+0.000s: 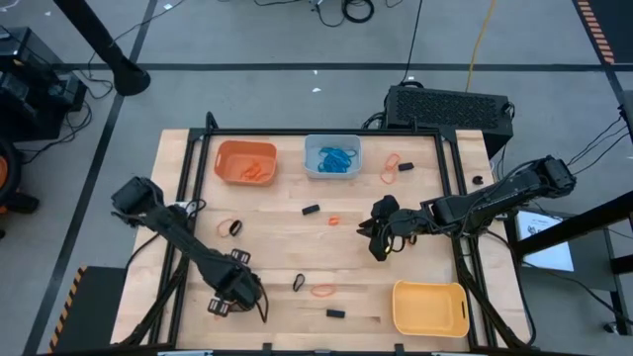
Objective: Sort rubber bands into baskets
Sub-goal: Put the orange rubberband into the orange bin
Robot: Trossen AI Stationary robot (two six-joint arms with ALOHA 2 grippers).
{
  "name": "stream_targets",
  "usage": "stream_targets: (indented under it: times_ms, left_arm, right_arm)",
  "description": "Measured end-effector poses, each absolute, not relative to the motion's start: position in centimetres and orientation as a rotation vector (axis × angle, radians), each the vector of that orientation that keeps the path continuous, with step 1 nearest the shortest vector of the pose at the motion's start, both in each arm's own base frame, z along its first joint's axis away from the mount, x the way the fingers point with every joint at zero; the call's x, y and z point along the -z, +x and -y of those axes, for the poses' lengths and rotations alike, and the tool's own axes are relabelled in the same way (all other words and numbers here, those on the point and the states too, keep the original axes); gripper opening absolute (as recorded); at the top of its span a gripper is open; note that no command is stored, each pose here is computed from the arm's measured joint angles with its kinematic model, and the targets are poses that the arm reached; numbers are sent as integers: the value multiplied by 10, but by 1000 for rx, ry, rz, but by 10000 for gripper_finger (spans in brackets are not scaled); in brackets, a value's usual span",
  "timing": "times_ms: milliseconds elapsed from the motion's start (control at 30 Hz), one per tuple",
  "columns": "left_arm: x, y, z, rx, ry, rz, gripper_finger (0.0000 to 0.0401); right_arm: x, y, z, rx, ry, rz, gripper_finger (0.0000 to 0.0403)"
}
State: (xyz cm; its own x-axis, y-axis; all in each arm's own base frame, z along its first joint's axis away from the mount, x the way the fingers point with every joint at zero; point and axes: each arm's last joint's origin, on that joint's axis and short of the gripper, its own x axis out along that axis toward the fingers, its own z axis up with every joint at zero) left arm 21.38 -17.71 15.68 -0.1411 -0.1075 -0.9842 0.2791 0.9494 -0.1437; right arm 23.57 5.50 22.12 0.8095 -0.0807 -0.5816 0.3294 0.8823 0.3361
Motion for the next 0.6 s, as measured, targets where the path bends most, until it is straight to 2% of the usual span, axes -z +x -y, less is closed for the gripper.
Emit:
stream_targets:
  times_ms: [200, 600]
  left_arm:
    - [-142, 214, 184, 381, 185, -1708, 137]
    - [-148, 222, 189, 409, 167, -1652, 130]
  right_arm:
    - [-221, 236, -55, 227, 443, -591, 80]
    - [-210, 243, -57, 242, 428, -627, 80]
